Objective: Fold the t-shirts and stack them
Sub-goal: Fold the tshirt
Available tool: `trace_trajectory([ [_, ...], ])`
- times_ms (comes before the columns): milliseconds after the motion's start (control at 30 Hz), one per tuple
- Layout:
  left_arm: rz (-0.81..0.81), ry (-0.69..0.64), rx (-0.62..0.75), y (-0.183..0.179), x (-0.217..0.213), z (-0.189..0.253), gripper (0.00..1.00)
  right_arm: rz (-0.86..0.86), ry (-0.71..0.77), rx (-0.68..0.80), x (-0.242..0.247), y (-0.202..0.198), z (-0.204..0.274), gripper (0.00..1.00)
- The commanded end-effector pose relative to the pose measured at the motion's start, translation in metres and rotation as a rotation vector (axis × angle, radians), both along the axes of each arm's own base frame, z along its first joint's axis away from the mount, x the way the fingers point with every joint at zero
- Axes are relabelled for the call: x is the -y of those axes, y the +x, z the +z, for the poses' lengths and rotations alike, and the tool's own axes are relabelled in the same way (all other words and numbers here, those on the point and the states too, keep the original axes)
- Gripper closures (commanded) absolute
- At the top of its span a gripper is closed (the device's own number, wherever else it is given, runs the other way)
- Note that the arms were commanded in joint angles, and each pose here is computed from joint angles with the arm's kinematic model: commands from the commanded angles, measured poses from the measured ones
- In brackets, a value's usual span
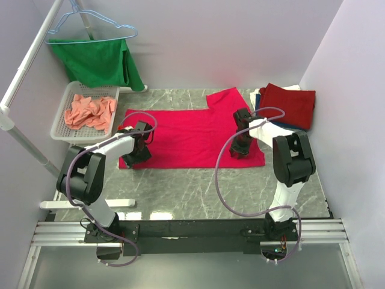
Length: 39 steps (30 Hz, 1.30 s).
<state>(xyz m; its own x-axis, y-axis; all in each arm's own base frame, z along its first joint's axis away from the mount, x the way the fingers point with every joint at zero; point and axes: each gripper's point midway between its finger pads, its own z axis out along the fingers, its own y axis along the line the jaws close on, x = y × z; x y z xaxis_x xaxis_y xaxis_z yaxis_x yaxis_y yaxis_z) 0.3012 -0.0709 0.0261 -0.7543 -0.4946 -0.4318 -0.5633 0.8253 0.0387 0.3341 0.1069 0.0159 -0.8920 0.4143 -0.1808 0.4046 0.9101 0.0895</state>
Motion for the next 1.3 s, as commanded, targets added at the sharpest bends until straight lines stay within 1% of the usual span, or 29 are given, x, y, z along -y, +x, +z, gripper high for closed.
trace_trajectory([
  [0,0.026,-0.013,-0.064,-0.016,0.001,-0.015,0.32,-0.009,-0.04,-0.031,0.009,-0.022,-0.007,0.6],
  [233,0.062,0.008,-0.19,-0.048,-0.01,-0.039,0.31,-0.013,-0.049,-0.093,0.016,-0.051,-0.021,0.6],
  [433,0.061,-0.034,-0.266,-0.077,-0.008,-0.04,0.31,-0.009,-0.056,-0.131,0.021,-0.072,-0.027,0.61],
  [500,0.061,-0.065,-0.255,-0.084,-0.005,-0.032,0.31,-0.003,-0.061,-0.141,0.023,-0.08,-0.028,0.61],
  [667,0.073,-0.078,-0.258,-0.102,-0.008,-0.018,0.3,0.004,-0.06,-0.139,0.026,-0.089,-0.026,0.62],
  [867,0.083,-0.075,-0.301,-0.13,-0.007,-0.024,0.3,0.013,-0.041,-0.139,0.025,-0.102,-0.025,0.63],
  [933,0.083,-0.064,-0.312,-0.138,-0.005,-0.024,0.3,0.014,-0.035,-0.151,0.023,-0.112,-0.026,0.63],
  [1067,0.096,-0.069,-0.3,-0.14,0.0,-0.017,0.3,0.012,-0.031,-0.158,0.022,-0.131,-0.026,0.63],
  [1267,0.121,-0.062,-0.297,-0.143,-0.002,-0.007,0.29,-0.042,-0.044,-0.186,0.029,-0.161,-0.027,0.64],
])
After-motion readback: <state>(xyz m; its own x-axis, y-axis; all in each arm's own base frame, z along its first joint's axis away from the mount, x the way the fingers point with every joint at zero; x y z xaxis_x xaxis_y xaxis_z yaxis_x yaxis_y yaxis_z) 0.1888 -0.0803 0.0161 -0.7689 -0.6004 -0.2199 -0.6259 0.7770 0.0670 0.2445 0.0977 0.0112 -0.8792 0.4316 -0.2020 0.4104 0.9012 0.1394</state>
